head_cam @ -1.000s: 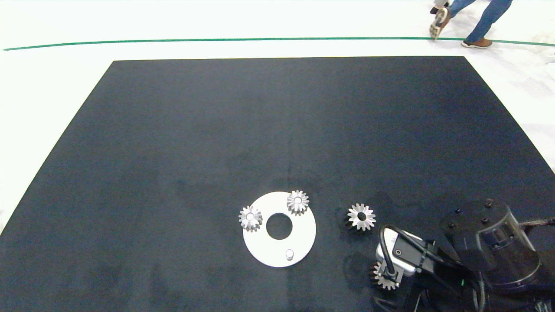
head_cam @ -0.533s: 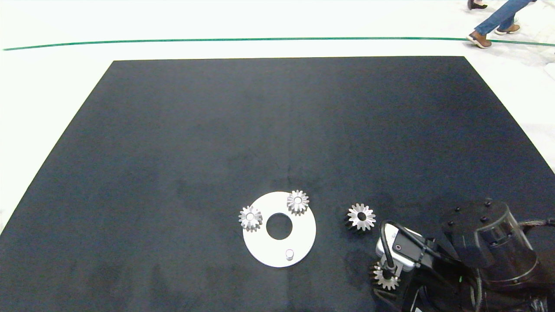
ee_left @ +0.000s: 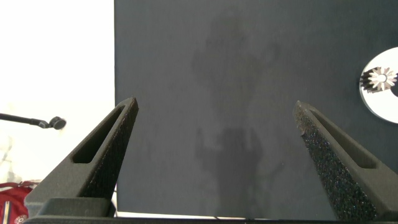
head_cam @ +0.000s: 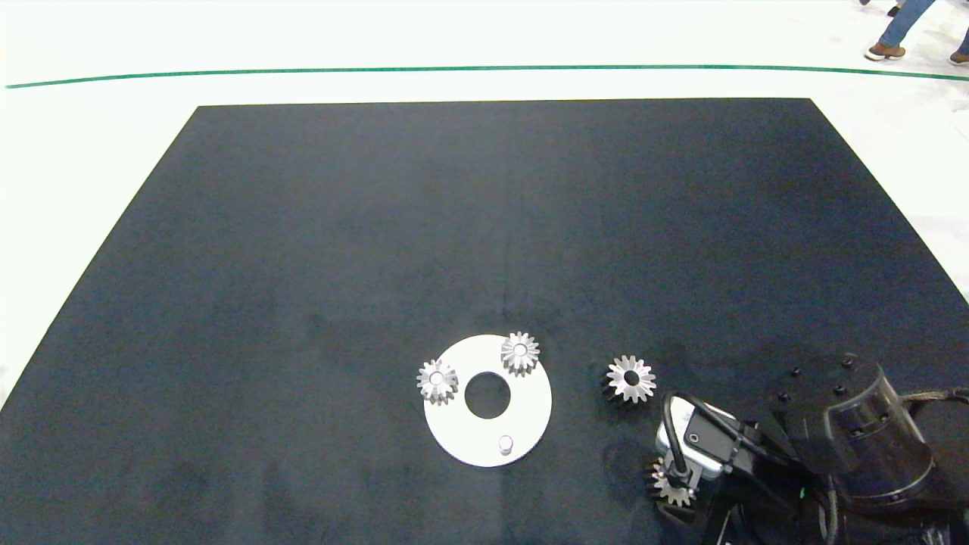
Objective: Remove an incorrectly installed larger gear and replace it with the correct smaller gear
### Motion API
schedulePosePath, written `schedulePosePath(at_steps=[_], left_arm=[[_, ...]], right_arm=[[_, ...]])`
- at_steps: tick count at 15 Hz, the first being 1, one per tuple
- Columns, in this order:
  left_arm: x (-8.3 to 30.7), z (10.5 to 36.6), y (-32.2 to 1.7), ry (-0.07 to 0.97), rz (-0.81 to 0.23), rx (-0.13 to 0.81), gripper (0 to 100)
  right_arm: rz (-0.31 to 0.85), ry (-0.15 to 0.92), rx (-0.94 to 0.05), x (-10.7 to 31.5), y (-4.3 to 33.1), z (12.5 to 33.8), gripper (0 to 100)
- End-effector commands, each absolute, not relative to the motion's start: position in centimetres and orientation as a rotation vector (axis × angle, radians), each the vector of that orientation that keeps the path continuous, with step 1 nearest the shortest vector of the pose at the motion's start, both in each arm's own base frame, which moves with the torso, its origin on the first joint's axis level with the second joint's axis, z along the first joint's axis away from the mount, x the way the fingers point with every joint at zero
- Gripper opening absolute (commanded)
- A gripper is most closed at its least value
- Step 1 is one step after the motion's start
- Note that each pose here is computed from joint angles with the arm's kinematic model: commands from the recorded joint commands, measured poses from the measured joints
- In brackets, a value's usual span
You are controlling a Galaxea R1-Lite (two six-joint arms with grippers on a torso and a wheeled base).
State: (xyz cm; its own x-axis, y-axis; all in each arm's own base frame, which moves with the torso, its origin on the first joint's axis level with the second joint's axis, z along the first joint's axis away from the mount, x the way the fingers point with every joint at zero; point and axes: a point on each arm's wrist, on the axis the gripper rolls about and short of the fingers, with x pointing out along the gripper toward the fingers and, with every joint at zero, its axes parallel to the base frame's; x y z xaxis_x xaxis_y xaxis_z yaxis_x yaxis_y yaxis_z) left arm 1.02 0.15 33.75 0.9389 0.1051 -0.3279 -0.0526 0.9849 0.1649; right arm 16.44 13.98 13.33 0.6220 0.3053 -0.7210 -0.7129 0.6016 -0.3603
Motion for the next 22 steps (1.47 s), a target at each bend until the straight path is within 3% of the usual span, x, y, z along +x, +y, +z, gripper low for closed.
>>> schedulePosePath(at_steps=[1, 8, 17, 22], left_arm=[[1.0, 33.7, 0.2, 0.347, 0.081, 0.156, 100], [1.0, 33.7, 0.1, 0.346, 0.080, 0.156, 100], [1.0, 33.7, 0.1, 0.346, 0.080, 0.156, 100], [1.0, 33.7, 0.1, 0.347, 0.076, 0.156, 100]], right_arm=[[0.640, 0.644, -0.689, 16.5, 14.1, 13.1, 44], [0.634, 0.629, -0.694, 16.6, 14.2, 12.0, 31], [0.661, 0.434, -0.669, 15.3, 15.0, 16.3, 28], [0.755, 0.441, -0.710, 14.9, 17.8, 18.9, 28]])
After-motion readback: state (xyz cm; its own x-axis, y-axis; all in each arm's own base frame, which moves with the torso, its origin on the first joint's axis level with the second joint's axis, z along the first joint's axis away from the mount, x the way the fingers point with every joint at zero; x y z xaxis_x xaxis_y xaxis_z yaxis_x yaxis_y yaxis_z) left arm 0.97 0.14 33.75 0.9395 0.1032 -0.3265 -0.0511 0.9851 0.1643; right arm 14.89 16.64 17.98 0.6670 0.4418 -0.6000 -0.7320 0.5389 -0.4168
